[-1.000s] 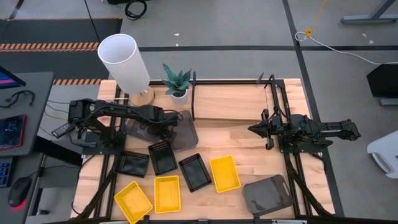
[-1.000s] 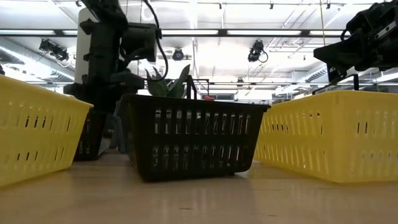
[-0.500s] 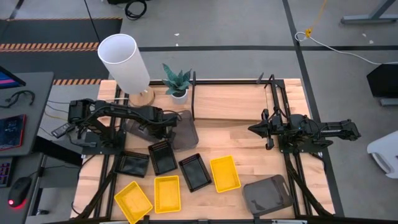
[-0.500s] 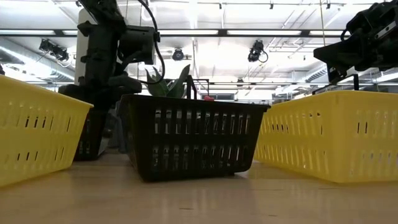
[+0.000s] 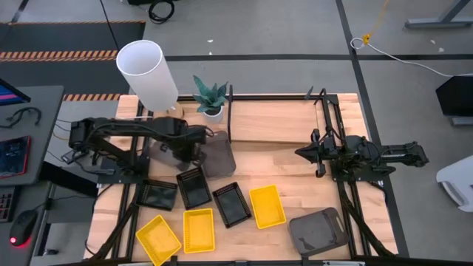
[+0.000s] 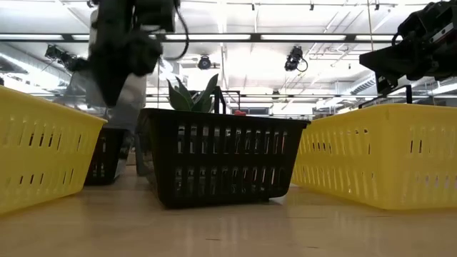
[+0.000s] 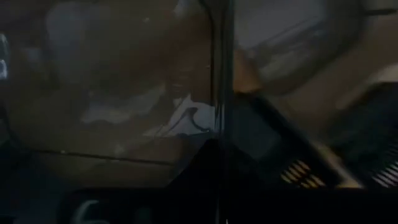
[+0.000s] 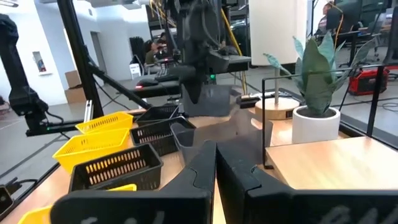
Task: Stack baskets on shelf by color
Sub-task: Stack the left transparent black bin into the top middle transparent black bin
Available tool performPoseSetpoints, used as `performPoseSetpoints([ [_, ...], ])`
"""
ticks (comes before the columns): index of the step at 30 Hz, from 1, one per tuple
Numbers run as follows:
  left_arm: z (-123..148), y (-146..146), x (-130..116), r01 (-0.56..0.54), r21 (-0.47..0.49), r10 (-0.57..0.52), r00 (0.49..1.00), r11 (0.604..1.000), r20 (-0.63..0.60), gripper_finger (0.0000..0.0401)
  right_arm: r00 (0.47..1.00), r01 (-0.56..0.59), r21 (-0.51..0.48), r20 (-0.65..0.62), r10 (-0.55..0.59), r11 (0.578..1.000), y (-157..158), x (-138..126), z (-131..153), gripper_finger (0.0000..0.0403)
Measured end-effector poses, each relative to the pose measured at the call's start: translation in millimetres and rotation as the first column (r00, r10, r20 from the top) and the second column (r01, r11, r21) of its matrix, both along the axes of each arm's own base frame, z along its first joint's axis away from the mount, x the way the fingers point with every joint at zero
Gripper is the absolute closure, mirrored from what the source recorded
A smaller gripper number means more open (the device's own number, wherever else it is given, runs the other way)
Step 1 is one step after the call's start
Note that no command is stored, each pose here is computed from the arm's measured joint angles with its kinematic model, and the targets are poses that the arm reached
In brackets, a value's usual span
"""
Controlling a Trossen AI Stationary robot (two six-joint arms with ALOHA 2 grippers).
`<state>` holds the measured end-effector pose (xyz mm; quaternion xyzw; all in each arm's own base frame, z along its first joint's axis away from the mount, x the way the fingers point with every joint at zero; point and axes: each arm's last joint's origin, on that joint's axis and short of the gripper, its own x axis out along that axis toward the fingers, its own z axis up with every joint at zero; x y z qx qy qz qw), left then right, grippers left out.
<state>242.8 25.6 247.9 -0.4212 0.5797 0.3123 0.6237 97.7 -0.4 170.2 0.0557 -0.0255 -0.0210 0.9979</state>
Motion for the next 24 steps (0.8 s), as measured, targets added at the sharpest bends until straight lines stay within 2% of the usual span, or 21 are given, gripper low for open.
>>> performPoseSetpoints([
  [3,24,-6,2,0.025,0.028,-0.025,1.0,0.999,-0.006,0.0395,1.0,0.001,0.0,0.005,-0.001,1.0,0,0,0,0.0384],
  [10,68,-25,17,0.073,0.06,-0.08,0.988,0.996,0.128,0.0396,1.0,0.001,0.0,0.021,-0.001,1.0,0,0,2,0.0384],
  [18,100,-49,32,0.159,0.098,-0.182,0.93,0.982,0.319,0.0396,1.0,0.0,0.0,0.026,0.0,1.0,0,0,3,0.0384],
  [24,112,-55,36,0.194,0.121,-0.226,0.892,0.974,0.392,0.0396,1.0,0.0,0.001,0.025,0.0,1.0,0,0,2,0.0384],
])
